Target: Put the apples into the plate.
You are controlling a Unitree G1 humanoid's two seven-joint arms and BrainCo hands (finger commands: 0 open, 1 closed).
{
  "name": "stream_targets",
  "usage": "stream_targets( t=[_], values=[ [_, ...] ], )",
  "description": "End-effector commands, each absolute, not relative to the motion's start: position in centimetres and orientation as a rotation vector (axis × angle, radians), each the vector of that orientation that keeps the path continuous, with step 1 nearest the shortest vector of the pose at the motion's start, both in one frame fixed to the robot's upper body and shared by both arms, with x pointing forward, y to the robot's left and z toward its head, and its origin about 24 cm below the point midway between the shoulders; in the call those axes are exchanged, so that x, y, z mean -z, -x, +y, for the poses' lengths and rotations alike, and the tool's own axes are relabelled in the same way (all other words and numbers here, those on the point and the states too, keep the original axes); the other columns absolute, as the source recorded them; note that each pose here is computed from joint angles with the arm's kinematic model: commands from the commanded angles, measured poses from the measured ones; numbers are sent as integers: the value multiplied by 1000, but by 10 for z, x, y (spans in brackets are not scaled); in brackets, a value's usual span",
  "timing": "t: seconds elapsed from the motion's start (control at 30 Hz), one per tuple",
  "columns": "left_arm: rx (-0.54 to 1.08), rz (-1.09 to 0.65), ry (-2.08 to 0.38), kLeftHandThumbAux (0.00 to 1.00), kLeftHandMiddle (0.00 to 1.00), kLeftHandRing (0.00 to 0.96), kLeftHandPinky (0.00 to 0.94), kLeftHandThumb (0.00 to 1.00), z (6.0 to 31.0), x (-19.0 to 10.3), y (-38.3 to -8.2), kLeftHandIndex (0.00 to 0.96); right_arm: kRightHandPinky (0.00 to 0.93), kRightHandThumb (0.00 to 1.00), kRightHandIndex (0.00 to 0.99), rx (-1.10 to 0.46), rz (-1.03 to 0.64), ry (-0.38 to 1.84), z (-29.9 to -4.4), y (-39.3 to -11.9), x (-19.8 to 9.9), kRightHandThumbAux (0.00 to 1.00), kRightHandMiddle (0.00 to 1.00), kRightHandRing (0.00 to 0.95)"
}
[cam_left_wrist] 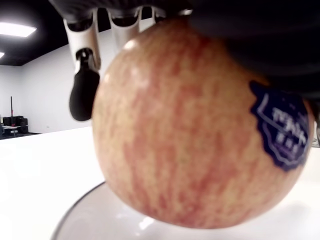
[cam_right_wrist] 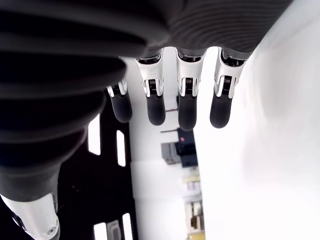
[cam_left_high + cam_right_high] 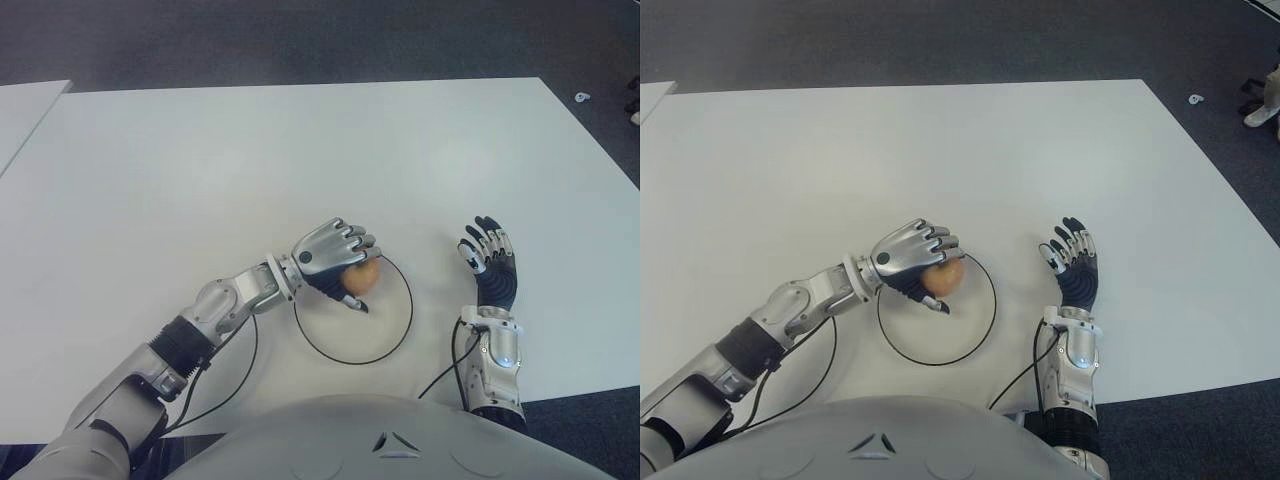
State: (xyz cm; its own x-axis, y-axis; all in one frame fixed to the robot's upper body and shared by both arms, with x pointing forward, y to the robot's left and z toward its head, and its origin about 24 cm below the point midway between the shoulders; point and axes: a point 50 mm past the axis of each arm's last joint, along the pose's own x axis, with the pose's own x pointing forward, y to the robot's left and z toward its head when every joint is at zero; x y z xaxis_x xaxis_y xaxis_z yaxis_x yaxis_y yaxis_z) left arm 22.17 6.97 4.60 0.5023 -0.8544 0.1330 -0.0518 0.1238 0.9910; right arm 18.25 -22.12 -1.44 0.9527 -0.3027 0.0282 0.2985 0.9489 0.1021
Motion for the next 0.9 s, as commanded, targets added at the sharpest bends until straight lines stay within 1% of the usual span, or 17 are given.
stream_targets(
  t=[0.03, 0.1, 0.47, 0.73, 0.9],
  values=[
    [751, -895, -1291, 697, 789, 759, 746, 721, 64, -42, -214, 445, 244, 379, 160, 321, 259, -155, -204, -148, 67, 684, 180, 182],
    [766, -905, -1279, 697, 798, 766, 768, 721, 63, -42, -212, 445, 245, 384, 159, 314, 257, -152, -203, -148, 67, 680, 183, 185],
    [790, -928, -1263, 698, 839, 806, 809, 720, 62, -41, -211, 444, 252, 413, 154, 298, 274, -162, -202, -147, 67, 680, 199, 201],
    [792, -922, -1264, 698, 862, 827, 821, 719, 62, -40, -211, 444, 242, 412, 153, 297, 286, -151, -202, -147, 68, 685, 194, 195],
    [792, -909, -1256, 697, 842, 809, 773, 721, 63, -39, -209, 444, 232, 403, 145, 293, 289, -145, -202, -147, 68, 687, 180, 182]
  ],
)
